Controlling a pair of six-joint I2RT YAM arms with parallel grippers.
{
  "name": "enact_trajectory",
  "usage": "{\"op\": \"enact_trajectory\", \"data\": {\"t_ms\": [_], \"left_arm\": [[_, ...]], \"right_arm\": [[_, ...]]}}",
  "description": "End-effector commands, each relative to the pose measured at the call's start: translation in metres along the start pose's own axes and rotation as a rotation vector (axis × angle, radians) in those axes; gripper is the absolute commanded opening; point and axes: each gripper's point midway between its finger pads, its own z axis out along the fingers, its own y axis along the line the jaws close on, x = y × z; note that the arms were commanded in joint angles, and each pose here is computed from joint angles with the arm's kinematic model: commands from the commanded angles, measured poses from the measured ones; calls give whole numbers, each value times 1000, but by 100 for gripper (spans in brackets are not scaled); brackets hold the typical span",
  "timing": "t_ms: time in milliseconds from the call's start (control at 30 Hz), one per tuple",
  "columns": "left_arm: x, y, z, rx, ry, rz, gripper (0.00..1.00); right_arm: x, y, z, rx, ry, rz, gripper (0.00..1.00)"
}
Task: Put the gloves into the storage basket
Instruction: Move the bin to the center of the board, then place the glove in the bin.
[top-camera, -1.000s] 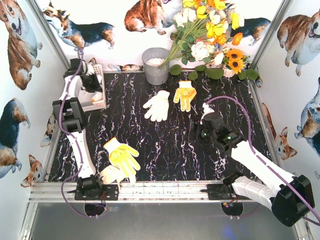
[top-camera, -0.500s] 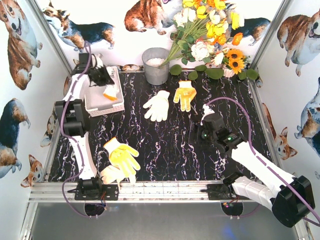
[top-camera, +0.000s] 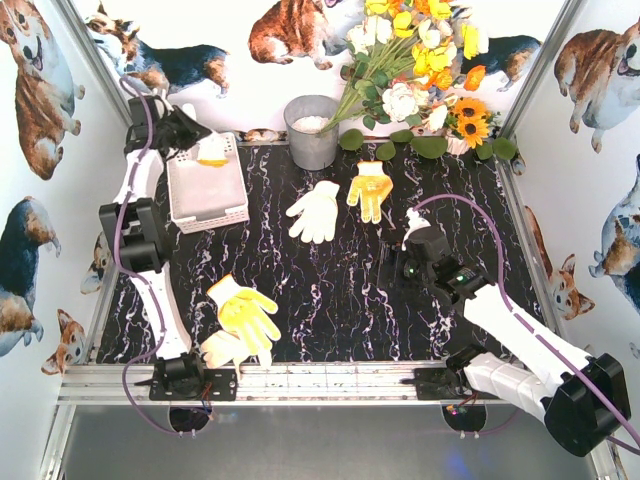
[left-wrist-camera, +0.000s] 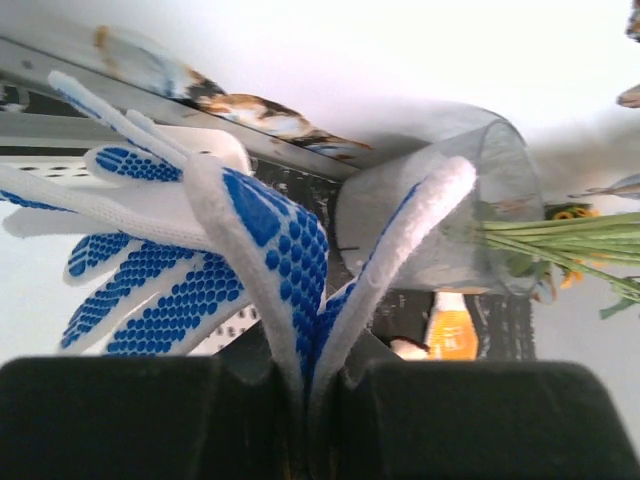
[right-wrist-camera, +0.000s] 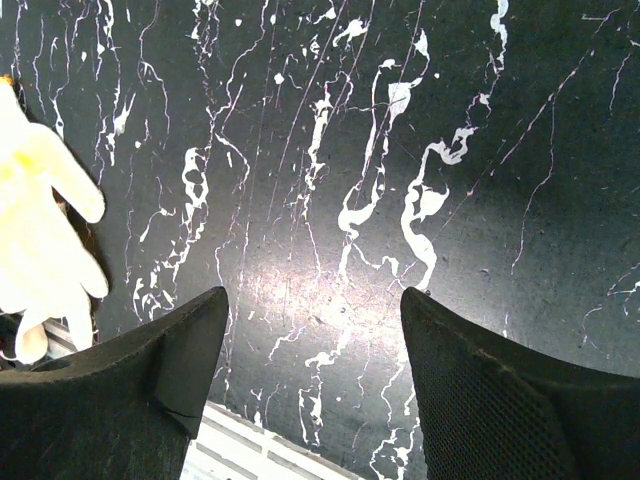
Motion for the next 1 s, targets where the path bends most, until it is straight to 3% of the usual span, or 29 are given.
{"op": "enact_trajectory", "data": {"t_ms": [0,400,633,967], "left_arm": [[7,-52,13,148,9,-26,0],[81,-103,53,256,161,-124,0],[123,-138,40,316,221,-215,0],[176,-204,-21,486,273,-336,0]], "right_arm": [[-14,5,3,-18,-55,7,72],[-15,6,5,-23,-50,7,72],[-33,19,4,-54,-85,27,72],[-135,122,28,-474,-246,239,79]]}}
